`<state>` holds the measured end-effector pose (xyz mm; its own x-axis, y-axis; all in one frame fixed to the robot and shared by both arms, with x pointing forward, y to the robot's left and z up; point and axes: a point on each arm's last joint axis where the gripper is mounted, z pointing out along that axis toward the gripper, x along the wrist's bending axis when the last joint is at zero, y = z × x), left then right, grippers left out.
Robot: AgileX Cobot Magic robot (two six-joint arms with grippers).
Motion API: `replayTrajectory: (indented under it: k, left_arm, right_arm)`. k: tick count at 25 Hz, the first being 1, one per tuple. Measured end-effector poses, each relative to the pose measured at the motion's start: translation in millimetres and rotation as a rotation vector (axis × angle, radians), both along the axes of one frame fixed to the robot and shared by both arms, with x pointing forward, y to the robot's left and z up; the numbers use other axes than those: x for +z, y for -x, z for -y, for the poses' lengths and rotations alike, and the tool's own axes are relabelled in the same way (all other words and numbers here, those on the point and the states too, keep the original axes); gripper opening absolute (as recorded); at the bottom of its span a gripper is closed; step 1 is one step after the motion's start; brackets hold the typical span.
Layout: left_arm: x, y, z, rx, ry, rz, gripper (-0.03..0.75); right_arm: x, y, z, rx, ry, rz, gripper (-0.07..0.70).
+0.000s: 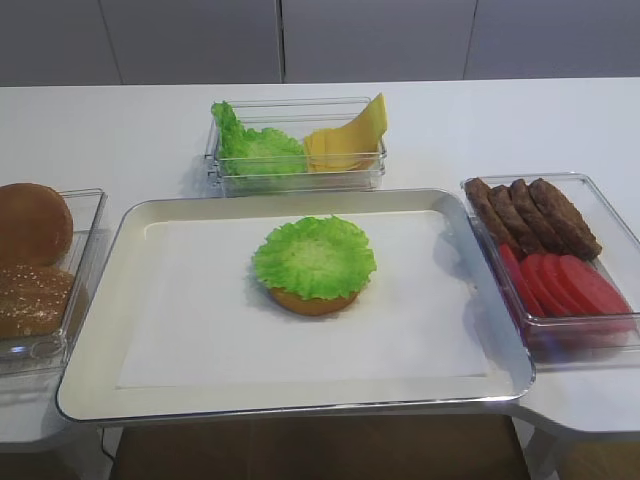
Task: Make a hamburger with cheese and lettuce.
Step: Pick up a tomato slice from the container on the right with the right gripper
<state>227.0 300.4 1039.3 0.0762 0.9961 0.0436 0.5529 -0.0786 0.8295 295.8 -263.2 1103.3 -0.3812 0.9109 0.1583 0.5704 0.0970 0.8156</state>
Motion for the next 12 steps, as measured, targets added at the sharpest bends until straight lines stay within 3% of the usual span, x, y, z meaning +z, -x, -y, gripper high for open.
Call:
replayTrajectory:
  k: [12]
  left_arm:
    - [0.0,0,0,0.0,0.0,0.0,0.288]
  right_arm:
    - [10.3,-46,-11,-0.011,-0.1,-0.225,0.389]
